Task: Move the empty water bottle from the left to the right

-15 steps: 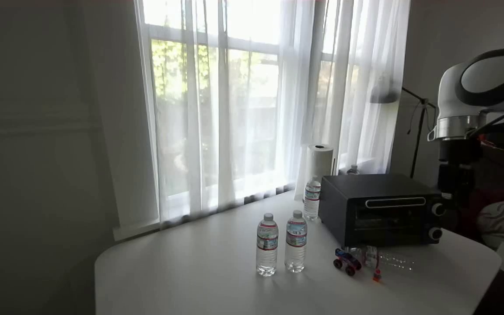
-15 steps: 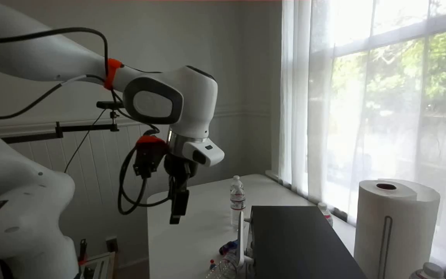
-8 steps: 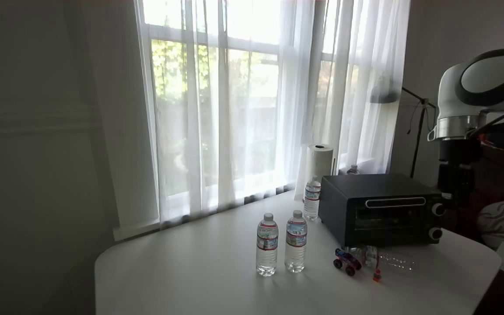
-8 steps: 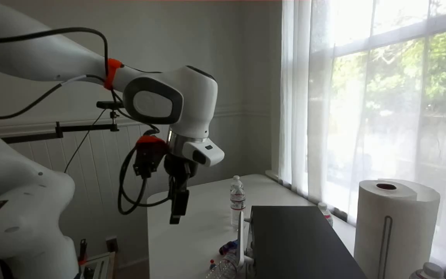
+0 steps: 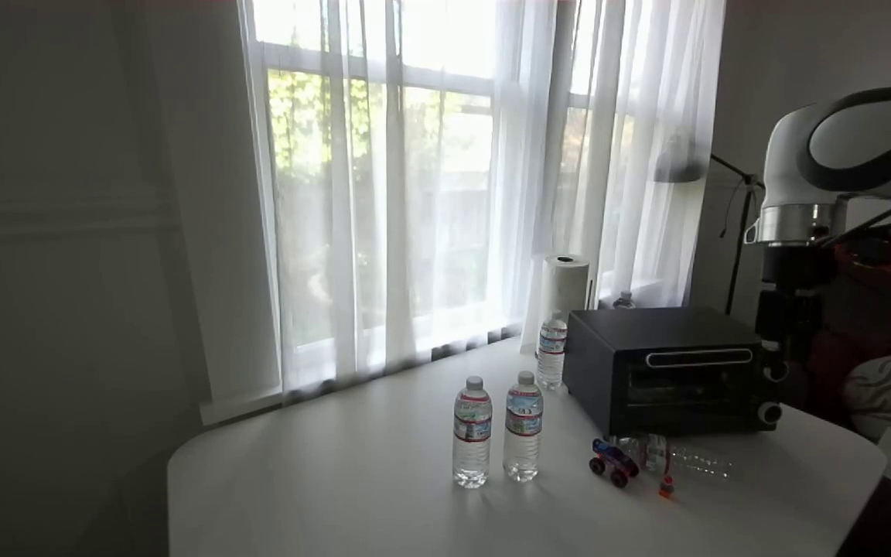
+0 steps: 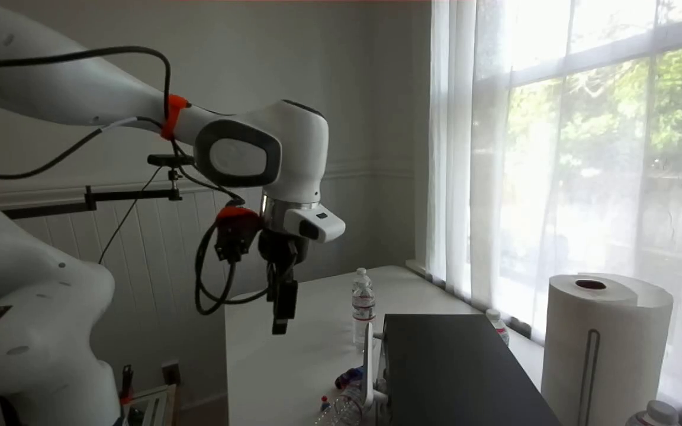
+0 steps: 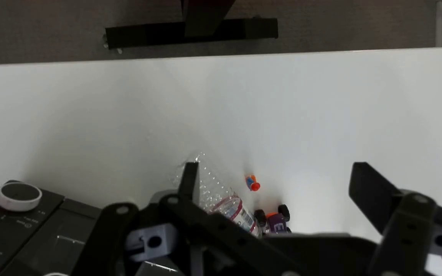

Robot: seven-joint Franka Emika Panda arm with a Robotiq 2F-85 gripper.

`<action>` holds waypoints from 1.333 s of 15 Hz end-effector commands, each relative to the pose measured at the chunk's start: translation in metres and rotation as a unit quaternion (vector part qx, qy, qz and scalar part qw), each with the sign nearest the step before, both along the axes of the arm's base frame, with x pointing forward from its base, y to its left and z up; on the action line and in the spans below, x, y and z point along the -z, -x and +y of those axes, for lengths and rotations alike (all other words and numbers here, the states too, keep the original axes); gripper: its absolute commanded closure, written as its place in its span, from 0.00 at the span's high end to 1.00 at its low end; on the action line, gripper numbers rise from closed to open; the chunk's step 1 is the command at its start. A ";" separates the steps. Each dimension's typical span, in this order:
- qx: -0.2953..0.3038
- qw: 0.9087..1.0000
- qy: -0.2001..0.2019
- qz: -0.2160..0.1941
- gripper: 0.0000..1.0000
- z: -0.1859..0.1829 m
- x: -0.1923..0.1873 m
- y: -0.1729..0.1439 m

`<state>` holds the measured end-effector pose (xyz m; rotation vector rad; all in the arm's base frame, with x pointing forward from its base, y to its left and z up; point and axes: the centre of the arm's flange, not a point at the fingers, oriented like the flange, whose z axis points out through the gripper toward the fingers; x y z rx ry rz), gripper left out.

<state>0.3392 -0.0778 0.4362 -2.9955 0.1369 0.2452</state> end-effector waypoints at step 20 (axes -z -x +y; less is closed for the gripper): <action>-0.012 0.981 0.154 -0.117 1.00 0.053 0.077 -0.033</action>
